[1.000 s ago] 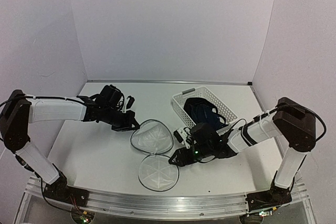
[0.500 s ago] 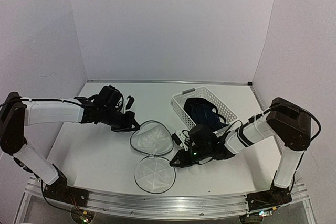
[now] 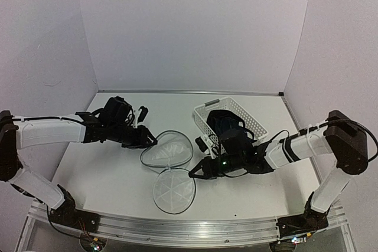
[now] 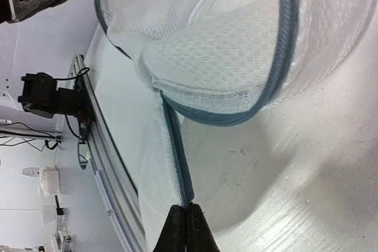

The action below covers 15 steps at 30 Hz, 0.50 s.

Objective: Unzip the laundry bag and remove the bra
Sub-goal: Pick up the laundry bag from the center of the board.

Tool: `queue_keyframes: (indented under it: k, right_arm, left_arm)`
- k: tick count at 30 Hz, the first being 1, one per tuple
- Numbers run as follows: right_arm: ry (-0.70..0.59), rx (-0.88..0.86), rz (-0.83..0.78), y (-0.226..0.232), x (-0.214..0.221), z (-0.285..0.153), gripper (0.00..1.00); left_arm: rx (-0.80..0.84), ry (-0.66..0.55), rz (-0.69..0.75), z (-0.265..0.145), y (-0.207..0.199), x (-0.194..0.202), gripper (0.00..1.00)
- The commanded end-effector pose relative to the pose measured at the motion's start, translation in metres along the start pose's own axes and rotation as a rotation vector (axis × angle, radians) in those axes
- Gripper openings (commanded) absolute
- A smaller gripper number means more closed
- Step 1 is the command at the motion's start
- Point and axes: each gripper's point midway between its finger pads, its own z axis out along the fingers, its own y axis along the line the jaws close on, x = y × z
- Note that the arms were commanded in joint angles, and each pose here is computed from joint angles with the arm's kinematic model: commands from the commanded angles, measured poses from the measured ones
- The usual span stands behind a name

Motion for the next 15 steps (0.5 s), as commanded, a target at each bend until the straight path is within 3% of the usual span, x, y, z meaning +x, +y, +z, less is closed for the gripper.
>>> queue_keyframes:
  k: [1, 4, 7, 15]
  right_arm:
    - [-0.059, -0.131, 0.010, 0.040, -0.034, -0.017, 0.00]
    - [-0.062, -0.164, 0.039, 0.047, -0.042, -0.024, 0.00]
    - [-0.053, -0.188, 0.081, 0.050, -0.048, -0.025, 0.00]
    - [-0.067, -0.324, 0.239, 0.069, -0.078, -0.031, 0.00]
  left_arm:
    - [0.020, -0.170, 0.094, -0.035, -0.022, -0.036, 0.33]
    - [0.004, -0.248, 0.134, -0.058, -0.025, -0.046, 0.50]
    - [0.017, -0.305, 0.169, -0.080, -0.031, -0.049, 0.59]
    - [0.094, -0.265, 0.123, -0.089, -0.030, -0.018, 0.72]
